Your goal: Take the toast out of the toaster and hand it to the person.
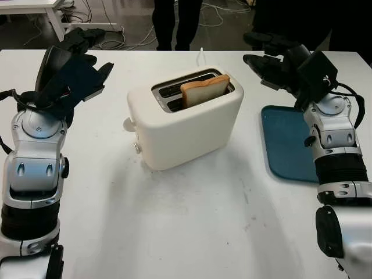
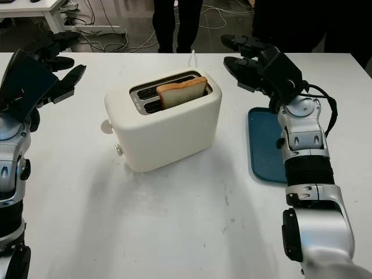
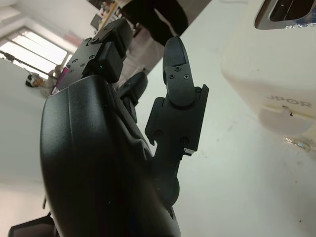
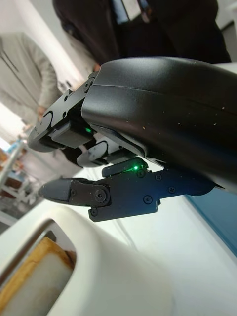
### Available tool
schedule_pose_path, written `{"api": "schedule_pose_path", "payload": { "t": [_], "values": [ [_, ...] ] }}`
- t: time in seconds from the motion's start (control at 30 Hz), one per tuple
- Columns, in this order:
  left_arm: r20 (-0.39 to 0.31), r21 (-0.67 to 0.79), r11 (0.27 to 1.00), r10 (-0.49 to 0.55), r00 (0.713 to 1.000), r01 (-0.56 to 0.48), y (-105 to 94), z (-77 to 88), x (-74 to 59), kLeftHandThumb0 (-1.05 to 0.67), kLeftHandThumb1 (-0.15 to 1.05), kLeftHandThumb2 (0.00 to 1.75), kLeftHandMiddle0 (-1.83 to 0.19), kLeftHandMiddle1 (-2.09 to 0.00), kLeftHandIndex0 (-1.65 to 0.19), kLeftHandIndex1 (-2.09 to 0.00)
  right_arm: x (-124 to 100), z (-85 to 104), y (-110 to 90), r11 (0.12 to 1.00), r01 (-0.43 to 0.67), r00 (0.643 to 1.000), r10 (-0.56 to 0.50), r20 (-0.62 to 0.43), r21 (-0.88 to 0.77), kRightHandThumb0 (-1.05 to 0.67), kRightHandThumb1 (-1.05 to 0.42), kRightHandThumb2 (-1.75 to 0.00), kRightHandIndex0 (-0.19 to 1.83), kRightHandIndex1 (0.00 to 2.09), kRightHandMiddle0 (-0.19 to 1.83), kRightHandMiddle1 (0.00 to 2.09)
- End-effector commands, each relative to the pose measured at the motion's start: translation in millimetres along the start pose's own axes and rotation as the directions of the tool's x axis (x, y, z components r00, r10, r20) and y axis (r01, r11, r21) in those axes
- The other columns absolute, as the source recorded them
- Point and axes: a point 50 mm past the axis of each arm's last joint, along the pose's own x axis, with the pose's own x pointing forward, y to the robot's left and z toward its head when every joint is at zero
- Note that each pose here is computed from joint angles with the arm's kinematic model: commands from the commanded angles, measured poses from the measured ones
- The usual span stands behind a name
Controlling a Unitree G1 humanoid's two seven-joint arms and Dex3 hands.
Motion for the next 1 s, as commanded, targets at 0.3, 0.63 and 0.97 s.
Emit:
{"api": "schedule_pose_path", "payload": {
  "t": [0.3,0.63,0.97],
  "values": [
    [0.008,0.013,1.000,0.018,1.000,-0.018,3.1,1.3,-0.3,-0.35,0.92,0.49,-0.07,-0.91,-0.30,-0.33,25.6,106.8,-15.1,0.951,-0.043,0.913,0.162,0.375,-0.307,-0.72,-0.71,0.00,0.91,0.25,0.85,0.14],
    [-0.002,0.009,1.000,0.028,1.000,-0.028,5.3,-0.7,-1.2,-0.37,0.92,0.46,-0.07,-0.88,-0.31,-0.31,34.9,129.1,19.2,0.790,-0.157,0.858,0.406,0.314,-0.593,-0.74,-0.63,0.00,0.82,0.56,0.99,0.12],
    [-0.006,0.007,1.000,0.022,1.000,-0.022,5.6,-2.2,-1.1,-0.37,0.92,0.47,-0.08,-0.85,-0.31,-0.28,35.5,120.4,46.7,0.609,-0.144,0.838,0.494,0.231,-0.780,-0.72,-0.60,-0.01,0.82,0.64,1.00,0.09]
  ]
}}
